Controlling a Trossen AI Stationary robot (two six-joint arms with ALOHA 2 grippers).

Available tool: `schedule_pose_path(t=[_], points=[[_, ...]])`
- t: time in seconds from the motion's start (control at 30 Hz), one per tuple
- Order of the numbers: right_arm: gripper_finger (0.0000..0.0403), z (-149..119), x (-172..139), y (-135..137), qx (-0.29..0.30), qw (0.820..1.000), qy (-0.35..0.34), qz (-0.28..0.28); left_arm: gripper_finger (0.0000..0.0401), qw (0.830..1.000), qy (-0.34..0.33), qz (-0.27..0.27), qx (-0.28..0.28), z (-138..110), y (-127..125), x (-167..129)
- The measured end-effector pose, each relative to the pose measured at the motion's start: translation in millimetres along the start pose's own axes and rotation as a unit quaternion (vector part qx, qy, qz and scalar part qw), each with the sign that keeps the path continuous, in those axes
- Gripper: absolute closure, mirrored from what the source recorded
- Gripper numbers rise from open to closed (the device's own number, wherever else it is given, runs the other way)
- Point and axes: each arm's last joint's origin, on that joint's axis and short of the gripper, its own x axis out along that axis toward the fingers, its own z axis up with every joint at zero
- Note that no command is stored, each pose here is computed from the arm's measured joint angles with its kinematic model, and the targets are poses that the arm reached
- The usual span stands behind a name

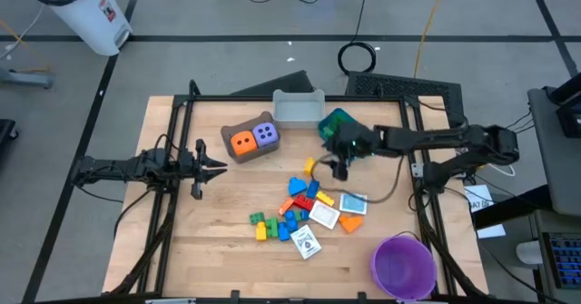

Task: Pick & Place Toys
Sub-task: Put the orange 1 stud game piece into the blue bin

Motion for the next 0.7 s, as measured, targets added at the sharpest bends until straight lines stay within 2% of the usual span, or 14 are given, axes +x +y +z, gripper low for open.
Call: schedule_pose_path(t=[0.13, 0.33, 0.7], points=[[0.0149, -8, -5, 31, -0.039, 0.997, 0.045, 0.046, 0.0325, 1.0, 0.0, 0.0, 0.0, 0, 0, 0], [0.0149, -26, -14, 73, -0.102, 0.982, 0.118, 0.104, 0.0325, 1.0, 0.0, 0.0, 0.0, 0, 0, 0], [0.0148, -44, -30, 130, -0.136, 0.965, 0.144, 0.173, 0.0325, 1.0, 0.0, 0.0, 0.0, 0, 0, 0]])
